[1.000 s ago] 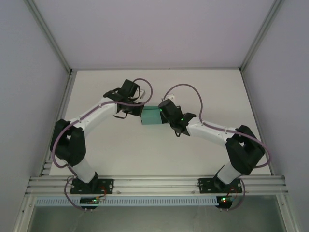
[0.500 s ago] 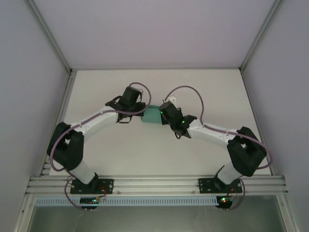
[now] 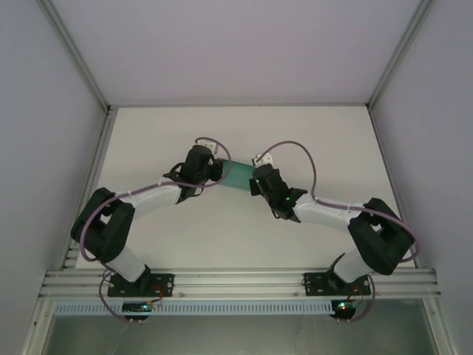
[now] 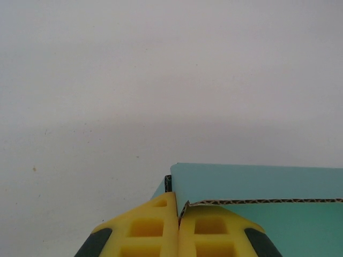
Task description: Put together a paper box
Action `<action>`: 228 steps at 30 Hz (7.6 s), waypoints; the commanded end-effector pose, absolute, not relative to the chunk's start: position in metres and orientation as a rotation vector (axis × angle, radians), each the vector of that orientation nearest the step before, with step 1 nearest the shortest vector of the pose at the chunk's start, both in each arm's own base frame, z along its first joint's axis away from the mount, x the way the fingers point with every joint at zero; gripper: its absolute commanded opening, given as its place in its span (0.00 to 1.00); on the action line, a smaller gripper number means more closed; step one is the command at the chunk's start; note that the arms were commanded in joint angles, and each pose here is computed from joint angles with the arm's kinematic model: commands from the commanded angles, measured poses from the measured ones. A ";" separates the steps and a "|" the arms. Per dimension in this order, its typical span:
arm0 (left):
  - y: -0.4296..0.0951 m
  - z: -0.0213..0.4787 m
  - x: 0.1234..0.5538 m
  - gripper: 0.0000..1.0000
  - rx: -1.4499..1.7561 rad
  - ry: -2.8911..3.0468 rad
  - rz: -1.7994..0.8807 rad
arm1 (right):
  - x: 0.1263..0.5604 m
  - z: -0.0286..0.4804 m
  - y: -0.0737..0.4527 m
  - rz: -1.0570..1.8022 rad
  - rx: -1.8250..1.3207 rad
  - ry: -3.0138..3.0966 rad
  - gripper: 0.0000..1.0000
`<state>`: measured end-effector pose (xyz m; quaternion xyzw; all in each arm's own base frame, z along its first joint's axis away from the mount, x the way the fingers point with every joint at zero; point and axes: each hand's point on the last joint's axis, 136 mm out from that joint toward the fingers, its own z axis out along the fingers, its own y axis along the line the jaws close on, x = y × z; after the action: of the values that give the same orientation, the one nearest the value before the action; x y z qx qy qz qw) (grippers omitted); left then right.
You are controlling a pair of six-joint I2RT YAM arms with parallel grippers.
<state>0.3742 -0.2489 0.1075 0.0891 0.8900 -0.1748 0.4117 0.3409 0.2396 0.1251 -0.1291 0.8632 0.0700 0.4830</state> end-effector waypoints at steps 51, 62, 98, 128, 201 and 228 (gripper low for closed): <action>-0.268 0.112 0.303 0.48 0.675 2.488 -0.461 | 0.336 0.080 0.174 0.487 0.105 2.523 0.67; -0.274 0.162 0.298 0.86 0.689 2.403 -0.706 | 0.330 0.060 0.170 0.486 0.148 2.583 0.62; -0.240 0.024 0.299 0.00 0.093 2.709 -1.161 | 0.290 -0.008 0.159 0.611 0.236 2.643 0.09; -0.230 0.176 0.381 1.00 0.291 2.379 -0.767 | 0.376 0.175 0.192 0.592 -0.162 2.364 0.59; -0.255 0.076 0.360 0.00 0.368 2.655 -0.901 | 0.373 0.111 0.242 0.255 -1.443 2.055 0.97; -0.196 0.152 0.366 1.00 0.189 2.440 -0.750 | 0.401 0.067 0.211 -0.722 -1.390 1.868 0.41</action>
<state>0.3685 -0.2186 0.1513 0.0982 0.9046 -0.3118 0.2736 0.4046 0.2276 0.0865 -0.5220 0.7312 -0.2231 0.3782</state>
